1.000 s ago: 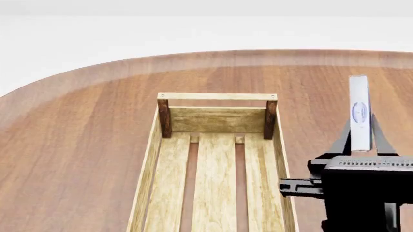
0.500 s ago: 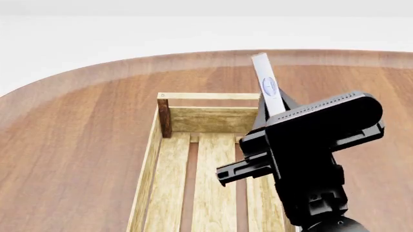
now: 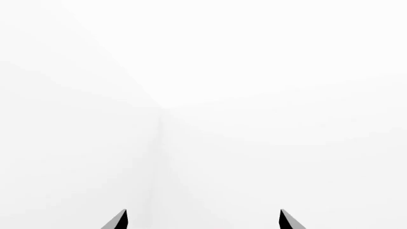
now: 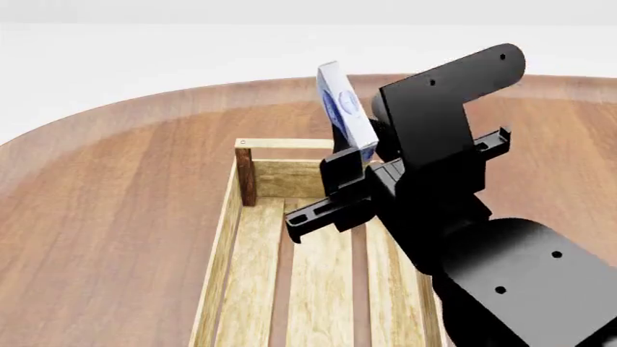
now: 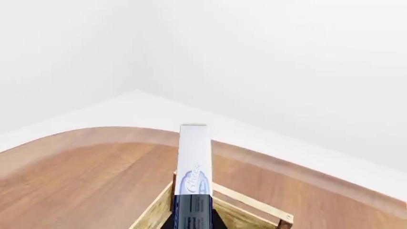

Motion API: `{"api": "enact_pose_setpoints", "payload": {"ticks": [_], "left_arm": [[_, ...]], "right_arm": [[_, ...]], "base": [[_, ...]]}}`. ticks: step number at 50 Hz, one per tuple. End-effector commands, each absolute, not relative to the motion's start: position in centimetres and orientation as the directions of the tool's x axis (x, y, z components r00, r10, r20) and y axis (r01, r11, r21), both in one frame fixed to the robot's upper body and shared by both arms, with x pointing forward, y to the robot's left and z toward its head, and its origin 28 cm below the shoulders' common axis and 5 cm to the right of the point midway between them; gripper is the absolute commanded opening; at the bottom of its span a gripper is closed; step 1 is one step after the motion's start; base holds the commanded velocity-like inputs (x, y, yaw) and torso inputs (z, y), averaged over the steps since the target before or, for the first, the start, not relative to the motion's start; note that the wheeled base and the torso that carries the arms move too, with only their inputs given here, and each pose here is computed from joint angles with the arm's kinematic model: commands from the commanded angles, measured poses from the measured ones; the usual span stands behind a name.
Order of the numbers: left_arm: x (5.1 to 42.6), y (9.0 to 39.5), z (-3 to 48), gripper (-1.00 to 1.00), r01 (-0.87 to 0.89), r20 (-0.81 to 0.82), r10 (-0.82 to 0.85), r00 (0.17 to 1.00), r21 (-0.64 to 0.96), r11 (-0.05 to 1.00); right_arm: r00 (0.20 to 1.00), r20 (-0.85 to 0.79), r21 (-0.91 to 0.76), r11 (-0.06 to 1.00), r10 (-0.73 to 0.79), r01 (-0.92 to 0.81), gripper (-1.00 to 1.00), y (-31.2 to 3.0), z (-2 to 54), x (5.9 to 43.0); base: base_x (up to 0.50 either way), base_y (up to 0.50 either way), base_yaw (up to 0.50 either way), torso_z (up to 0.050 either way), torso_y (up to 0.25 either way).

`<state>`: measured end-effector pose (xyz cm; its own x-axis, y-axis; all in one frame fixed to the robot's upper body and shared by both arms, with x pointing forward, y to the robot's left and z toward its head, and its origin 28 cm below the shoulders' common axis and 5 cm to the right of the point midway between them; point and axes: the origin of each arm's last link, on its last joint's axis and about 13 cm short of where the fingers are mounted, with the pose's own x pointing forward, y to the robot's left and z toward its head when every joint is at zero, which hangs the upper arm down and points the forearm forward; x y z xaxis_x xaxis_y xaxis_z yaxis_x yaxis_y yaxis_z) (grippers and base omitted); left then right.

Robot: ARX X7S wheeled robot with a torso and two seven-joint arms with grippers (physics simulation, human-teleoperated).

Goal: Pick up the cream cheese and put it in the tray.

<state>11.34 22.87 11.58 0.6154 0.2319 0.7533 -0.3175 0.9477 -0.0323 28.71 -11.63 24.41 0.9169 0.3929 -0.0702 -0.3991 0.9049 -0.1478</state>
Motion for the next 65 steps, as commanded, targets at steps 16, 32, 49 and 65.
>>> {"api": "enact_pose_setpoints", "payload": {"ticks": [16, 32, 49, 65], "left_arm": [[11.6, 22.8, 11.4, 1.0, -0.319, 0.745, 0.23, 0.626, -0.024, 0.947], [11.4, 22.7, 11.5, 1.0, -0.333, 0.758, 0.229, 0.61, -0.017, 0.943], [11.4, 22.6, 11.4, 1.0, -0.339, 0.764, 0.23, 0.603, -0.015, 0.941], [11.4, 22.7, 11.5, 1.0, -0.343, 0.766, 0.237, 0.597, -0.023, 0.939]], "right_arm": [[0.865, -0.302, -0.16, 0.873, 0.401, -0.46, -1.0, -10.8, 24.8, 31.4], [0.859, -0.331, -0.196, 0.862, 0.392, -0.469, -1.0, -10.6, 24.0, 31.1], [0.864, -0.318, -0.247, 0.846, 0.39, -0.473, -1.0, -10.0, 24.5, 30.5], [0.867, -0.321, -0.251, 0.849, 0.381, -0.465, -1.0, -10.2, 24.5, 30.6]], "base": [[0.0, 0.0, 0.0, 0.0, 0.001], [0.0, 0.0, 0.0, 0.0, 0.0], [0.0, 0.0, 0.0, 0.0, -0.096], [0.0, 0.0, 0.0, 0.0, -0.111]]}}
